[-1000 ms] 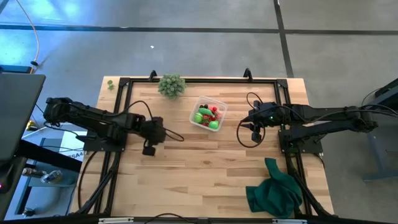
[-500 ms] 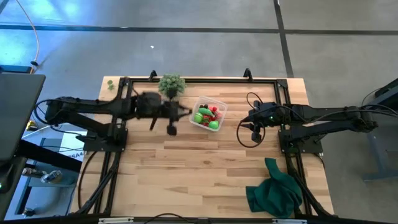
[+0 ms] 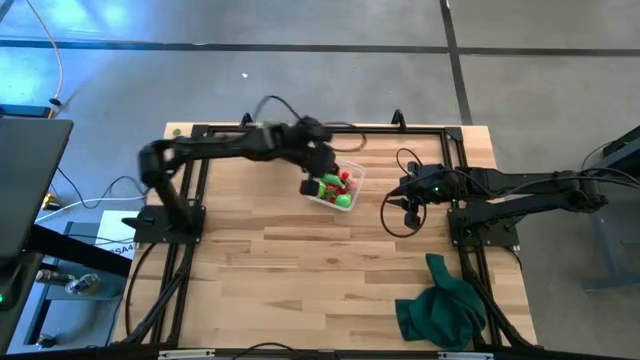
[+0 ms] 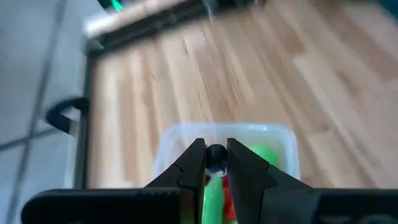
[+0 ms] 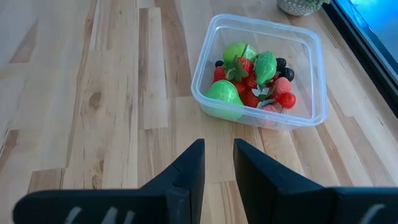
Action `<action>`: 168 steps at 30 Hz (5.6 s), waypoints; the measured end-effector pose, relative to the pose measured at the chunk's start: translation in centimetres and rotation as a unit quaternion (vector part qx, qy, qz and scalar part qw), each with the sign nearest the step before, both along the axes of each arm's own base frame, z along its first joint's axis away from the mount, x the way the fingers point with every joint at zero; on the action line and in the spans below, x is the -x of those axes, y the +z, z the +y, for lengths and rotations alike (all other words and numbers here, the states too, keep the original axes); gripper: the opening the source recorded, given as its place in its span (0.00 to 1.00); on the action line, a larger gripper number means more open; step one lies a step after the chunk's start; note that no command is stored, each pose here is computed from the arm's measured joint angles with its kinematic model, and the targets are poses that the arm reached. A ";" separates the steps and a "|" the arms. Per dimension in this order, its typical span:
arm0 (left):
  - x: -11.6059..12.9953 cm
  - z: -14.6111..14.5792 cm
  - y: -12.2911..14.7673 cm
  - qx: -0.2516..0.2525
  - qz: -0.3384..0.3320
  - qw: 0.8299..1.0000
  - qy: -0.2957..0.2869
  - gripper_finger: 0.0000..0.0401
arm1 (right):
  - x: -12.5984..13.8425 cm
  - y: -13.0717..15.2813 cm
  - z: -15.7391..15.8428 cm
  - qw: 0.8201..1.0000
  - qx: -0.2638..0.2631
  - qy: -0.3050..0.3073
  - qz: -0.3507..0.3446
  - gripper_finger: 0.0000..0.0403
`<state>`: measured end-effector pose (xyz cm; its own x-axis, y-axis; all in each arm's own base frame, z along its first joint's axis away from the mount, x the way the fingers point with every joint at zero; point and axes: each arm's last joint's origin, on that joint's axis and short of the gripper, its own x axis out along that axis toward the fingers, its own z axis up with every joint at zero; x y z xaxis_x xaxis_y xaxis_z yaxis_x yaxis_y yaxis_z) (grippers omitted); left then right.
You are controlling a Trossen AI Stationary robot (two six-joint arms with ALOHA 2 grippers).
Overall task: Pick and placing Produce into tupperware
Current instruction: Put the blueberry into the transparent container, then return to Home Position
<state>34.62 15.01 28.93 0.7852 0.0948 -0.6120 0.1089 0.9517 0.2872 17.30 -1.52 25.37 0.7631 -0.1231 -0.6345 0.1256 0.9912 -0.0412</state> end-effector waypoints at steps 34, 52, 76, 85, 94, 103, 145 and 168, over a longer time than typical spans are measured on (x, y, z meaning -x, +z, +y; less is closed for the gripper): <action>-4.7 2.0 -11.5 0.069 0.148 0.986 -0.012 0.26 | 0.0 0.0 0.0 1.000 -0.001 0.001 0.000 0.19; -2.3 0.5 -4.2 0.122 0.075 0.989 -0.031 0.33 | 0.0 0.0 0.0 1.000 0.000 0.000 0.000 0.19; 17.3 -8.4 8.6 -0.038 -0.291 0.955 -0.043 0.02 | 0.0 0.0 0.0 1.000 0.000 0.000 0.000 0.19; 23.2 -11.0 9.2 -0.053 -0.450 0.890 -0.045 0.00 | 0.0 0.0 0.0 1.000 0.001 -0.001 0.000 0.19; 27.2 -12.8 5.5 -0.032 -0.488 0.871 -0.042 0.00 | 0.0 0.0 0.0 1.000 0.001 -0.001 0.000 0.19; 29.0 -13.6 1.0 -0.002 -0.498 0.866 -0.035 0.00 | 0.0 0.0 0.0 1.000 0.000 -0.001 0.000 0.19; 25.6 -11.1 -12.2 0.066 -0.350 0.921 0.158 0.00 | 0.0 0.0 0.0 1.000 0.000 0.000 0.000 0.19; 25.6 -11.1 -12.2 0.019 -0.339 0.929 0.145 0.00 | -1.2 1.8 -0.1 0.980 -0.125 -0.087 -0.131 0.19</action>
